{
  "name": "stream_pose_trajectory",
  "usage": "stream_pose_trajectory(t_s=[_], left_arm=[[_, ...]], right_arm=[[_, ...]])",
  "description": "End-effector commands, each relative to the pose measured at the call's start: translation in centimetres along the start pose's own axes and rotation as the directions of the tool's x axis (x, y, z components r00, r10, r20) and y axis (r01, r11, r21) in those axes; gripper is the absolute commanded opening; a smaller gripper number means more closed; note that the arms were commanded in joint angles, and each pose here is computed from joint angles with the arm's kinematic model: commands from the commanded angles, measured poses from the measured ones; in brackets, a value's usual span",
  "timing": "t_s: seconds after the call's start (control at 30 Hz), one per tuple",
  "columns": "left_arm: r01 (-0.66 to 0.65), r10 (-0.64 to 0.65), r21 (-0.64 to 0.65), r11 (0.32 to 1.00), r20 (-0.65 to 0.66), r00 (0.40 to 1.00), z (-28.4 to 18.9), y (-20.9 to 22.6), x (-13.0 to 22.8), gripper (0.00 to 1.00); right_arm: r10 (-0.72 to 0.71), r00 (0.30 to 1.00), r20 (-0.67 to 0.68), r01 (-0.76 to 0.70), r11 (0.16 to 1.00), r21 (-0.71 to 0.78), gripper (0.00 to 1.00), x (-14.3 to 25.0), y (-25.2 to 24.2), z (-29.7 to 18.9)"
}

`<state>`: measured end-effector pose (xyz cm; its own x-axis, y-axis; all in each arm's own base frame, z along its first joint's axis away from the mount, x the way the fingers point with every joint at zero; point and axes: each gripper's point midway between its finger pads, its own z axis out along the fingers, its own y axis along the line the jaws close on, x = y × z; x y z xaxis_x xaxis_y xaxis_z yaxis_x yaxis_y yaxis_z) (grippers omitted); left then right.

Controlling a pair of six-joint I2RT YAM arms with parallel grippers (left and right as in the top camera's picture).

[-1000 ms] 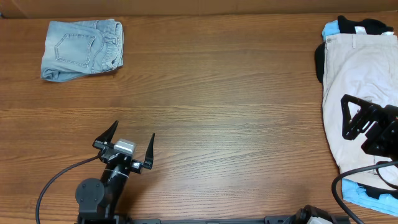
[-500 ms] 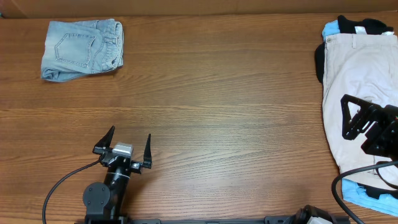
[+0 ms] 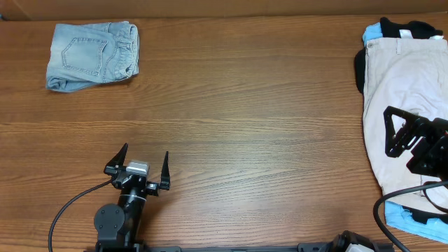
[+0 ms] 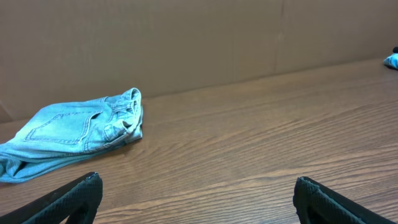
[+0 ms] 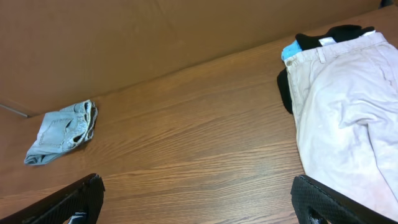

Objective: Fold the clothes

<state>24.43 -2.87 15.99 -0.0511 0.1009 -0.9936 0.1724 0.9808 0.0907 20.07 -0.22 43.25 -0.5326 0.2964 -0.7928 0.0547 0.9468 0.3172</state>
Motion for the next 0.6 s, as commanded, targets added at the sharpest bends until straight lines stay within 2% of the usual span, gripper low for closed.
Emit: stream_pose_trajectory(t_s=[0.0,0.57], left_arm=[[0.020,-0.020,-0.008,1.000,0.005,1.000,-0.02,0.09,0.05,1.00],[0.020,-0.020,-0.008,1.000,0.005,1.000,-0.02,0.09,0.05,1.00]], right_arm=[[-0.009,1.000,0.003,0.009,1.000,0.000,1.00,-0.06,-0.01,0.04],[0.003,1.000,-0.013,-0.003,1.000,0.008,1.00,0.20,-0.34,0.40]])
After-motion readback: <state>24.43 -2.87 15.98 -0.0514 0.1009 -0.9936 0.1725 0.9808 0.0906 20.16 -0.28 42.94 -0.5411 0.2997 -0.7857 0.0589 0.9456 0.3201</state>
